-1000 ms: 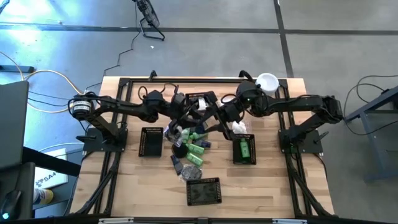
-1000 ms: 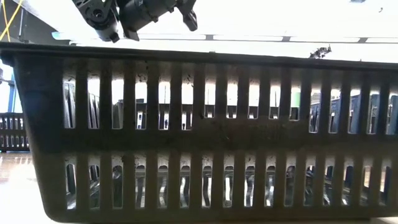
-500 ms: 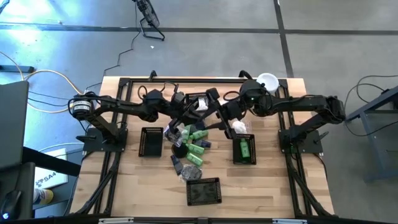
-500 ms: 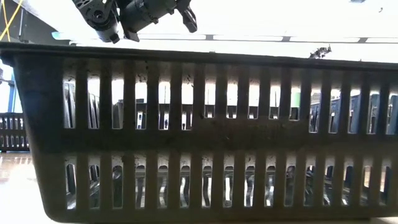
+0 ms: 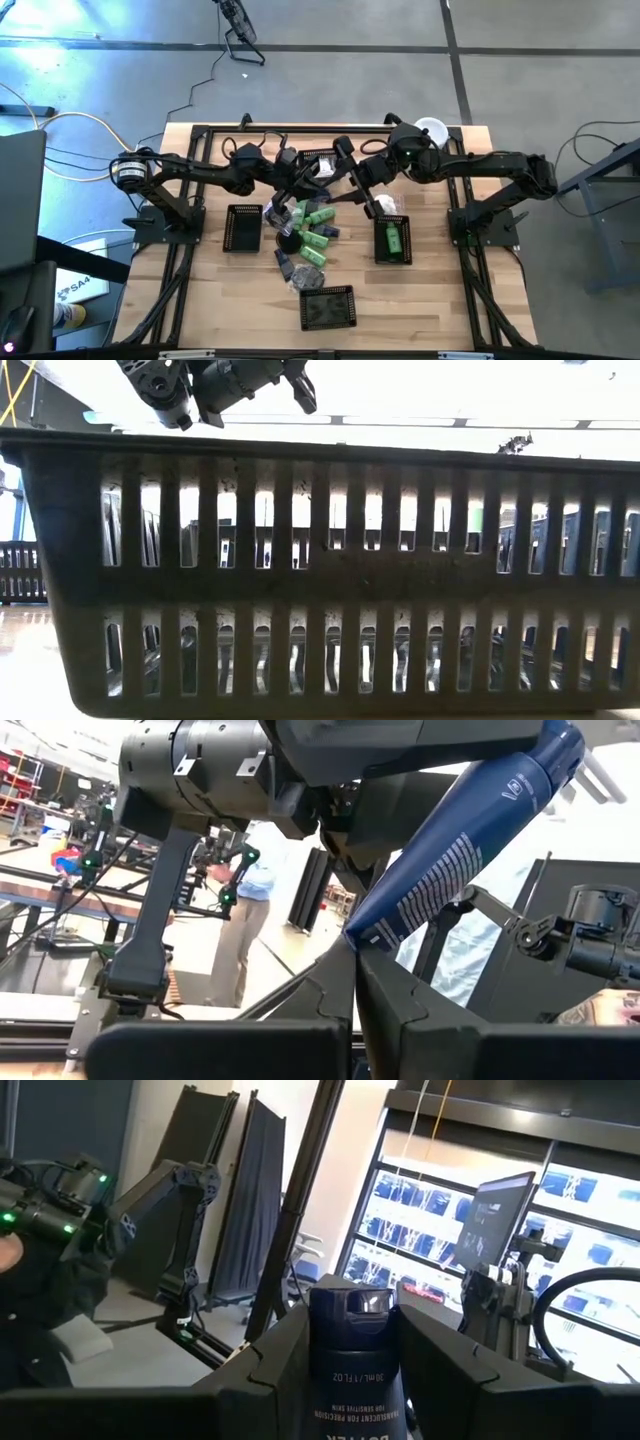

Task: Pick & Place Travel size toiletries
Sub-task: Put the blue bottle into the middle left black bin

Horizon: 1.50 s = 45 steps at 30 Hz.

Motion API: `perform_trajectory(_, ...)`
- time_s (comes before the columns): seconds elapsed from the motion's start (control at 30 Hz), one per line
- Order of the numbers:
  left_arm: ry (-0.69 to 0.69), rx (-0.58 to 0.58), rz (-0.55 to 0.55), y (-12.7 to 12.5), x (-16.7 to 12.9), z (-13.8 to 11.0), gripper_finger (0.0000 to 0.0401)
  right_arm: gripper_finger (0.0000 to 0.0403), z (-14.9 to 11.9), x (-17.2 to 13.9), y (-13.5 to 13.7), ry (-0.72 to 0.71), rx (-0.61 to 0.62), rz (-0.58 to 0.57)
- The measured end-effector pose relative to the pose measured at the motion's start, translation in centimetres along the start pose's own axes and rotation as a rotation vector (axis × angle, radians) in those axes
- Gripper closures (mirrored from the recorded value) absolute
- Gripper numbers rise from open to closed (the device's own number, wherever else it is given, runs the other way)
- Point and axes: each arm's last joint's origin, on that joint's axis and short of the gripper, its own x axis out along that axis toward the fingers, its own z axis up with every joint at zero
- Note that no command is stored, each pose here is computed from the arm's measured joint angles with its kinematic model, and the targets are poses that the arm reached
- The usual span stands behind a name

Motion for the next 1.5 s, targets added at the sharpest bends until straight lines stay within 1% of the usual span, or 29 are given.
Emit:
perform_trajectory(0.37,-0.003,0.018,0.016,0.1,-0.1,0.0,0.0401,0.0270,-0.2,0.0,0.0,0.019,0.012,0.002)
perform_trajectory(0.47,-0.001,0.026,0.031,0.9,-0.7,0.4,0.0401,0.0270,-0.3,0.0,0.0,0.028,0.009,-0.010)
perform_trajectory(0.57,0.014,0.011,0.055,2.1,-1.8,1.0,0.0401,0.0270,-0.4,0.0,-0.1,0.039,0.012,-0.027)
perform_trajectory(0.7,0.033,-0.008,0.075,3.1,-2.8,1.5,0.0401,0.0270,-0.7,-0.1,-0.2,0.068,0.021,-0.077)
perform_trajectory(0.83,0.050,-0.019,0.082,3.3,-2.9,1.4,0.0401,0.0270,-0.8,0.0,-0.4,0.100,0.032,-0.164)
perform_trajectory(0.93,0.061,-0.027,0.087,3.4,-2.9,1.3,0.0401,0.0268,-0.7,-0.1,-0.4,0.108,0.035,-0.187)
perform_trajectory(1.07,0.053,-0.011,0.077,3.2,-2.9,1.5,0.0401,0.0241,0.3,-0.9,0.0,0.119,0.047,-0.189)
perform_trajectory(1.17,0.054,-0.007,0.068,3.2,-2.9,1.5,0.0401,0.0207,1.1,-1.6,0.3,0.147,0.061,-0.202)
perform_trajectory(1.33,0.061,0.001,0.061,3.2,-2.9,1.5,0.0401,0.0152,2.8,-3.0,1.2,0.194,0.072,-0.265)
perform_trajectory(1.5,0.073,0.001,0.040,3.1,-2.9,1.5,0.0401,0.0125,4.8,-4.8,2.2,0.215,0.071,-0.313)
